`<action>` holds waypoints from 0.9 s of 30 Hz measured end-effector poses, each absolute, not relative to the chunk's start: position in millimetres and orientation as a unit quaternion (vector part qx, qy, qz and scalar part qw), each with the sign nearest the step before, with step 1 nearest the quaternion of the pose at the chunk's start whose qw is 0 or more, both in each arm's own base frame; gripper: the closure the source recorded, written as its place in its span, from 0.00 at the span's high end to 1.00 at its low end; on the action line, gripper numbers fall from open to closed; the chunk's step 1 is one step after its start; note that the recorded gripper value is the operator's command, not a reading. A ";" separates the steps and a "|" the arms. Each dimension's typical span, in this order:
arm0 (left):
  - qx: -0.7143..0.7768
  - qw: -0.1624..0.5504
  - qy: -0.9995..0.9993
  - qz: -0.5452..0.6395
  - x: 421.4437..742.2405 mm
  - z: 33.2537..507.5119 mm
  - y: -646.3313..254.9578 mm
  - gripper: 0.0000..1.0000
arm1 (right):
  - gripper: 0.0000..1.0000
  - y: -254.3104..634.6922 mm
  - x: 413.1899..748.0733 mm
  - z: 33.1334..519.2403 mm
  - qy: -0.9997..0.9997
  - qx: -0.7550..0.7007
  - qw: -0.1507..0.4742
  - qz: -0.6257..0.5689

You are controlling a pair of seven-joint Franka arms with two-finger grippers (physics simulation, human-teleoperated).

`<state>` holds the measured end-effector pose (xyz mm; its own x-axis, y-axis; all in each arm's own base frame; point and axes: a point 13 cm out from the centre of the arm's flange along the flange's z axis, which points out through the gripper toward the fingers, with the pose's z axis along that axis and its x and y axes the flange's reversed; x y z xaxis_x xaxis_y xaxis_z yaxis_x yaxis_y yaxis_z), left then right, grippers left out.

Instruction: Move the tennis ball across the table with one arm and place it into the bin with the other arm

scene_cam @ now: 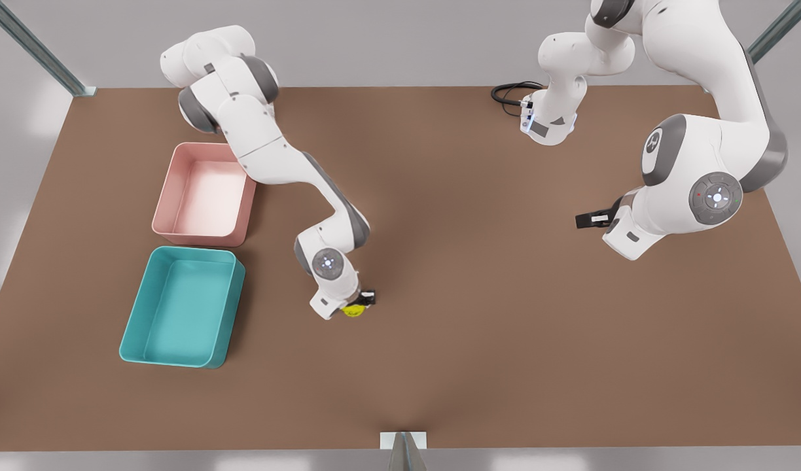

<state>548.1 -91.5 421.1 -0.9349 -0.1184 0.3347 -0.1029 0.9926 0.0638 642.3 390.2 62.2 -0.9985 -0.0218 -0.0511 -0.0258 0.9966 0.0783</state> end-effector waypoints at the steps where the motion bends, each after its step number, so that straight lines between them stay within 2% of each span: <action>1: 0.057 0.171 -0.983 -0.023 548.1 421.1 -91.3 1.00 | 0.66 380.1 653.3 75.4 0.999 -0.003 0.032 0.043; 5: 0.057 0.171 -0.983 -0.023 548.1 421.1 -91.6 1.00 | 0.67 297.5 707.7 133.7 0.996 0.042 0.058 0.050; 8: 0.057 0.171 -0.983 -0.023 548.2 421.1 -92.2 1.00 | 0.67 194.7 746.3 171.2 0.994 0.077 0.071 0.043; 10: 0.057 0.171 -0.983 -0.023 548.3 421.1 -92.3 1.00 | 0.67 112.3 758.6 183.8 0.993 0.097 0.066 0.032; 13: 0.057 0.171 -0.983 -0.023 548.4 420.4 -93.1 1.00 | 0.67 13.2 752.2 177.9 0.994 0.105 0.041 0.009; 16: 0.057 0.171 -0.983 -0.023 548.3 420.3 -93.1 1.00 | 0.67 -31.7 737.4 159.4 0.996 0.085 0.011 -0.004; 17: 0.058 0.171 -0.983 -0.023 548.3 420.3 -93.1 1.00 | 0.86 -39.6 732.6 153.4 0.997 0.077 0.001 -0.006; 18: 0.058 0.171 -0.983 -0.023 548.3 420.3 -93.1 1.00 | 1.00 -45.0 727.8 148.7 0.998 0.067 -0.008 -0.007; 23: 0.058 0.171 -0.983 -0.023 548.3 420.3 -93.1 1.00 | 1.00 -48.9 715.6 139.6 0.999 0.017 -0.033 -0.006; 27: 0.058 0.172 -0.983 -0.023 548.4 419.4 -93.3 1.00 | 1.00 -58.4 738.3 199.3 1.000 -0.003 -0.012 -0.015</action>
<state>548.4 -93.3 419.4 -0.9341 -0.1225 0.3355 -0.1064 0.9921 0.0662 738.3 -58.4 199.3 -0.9997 -0.0061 0.0243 -0.0068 0.9996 -0.0290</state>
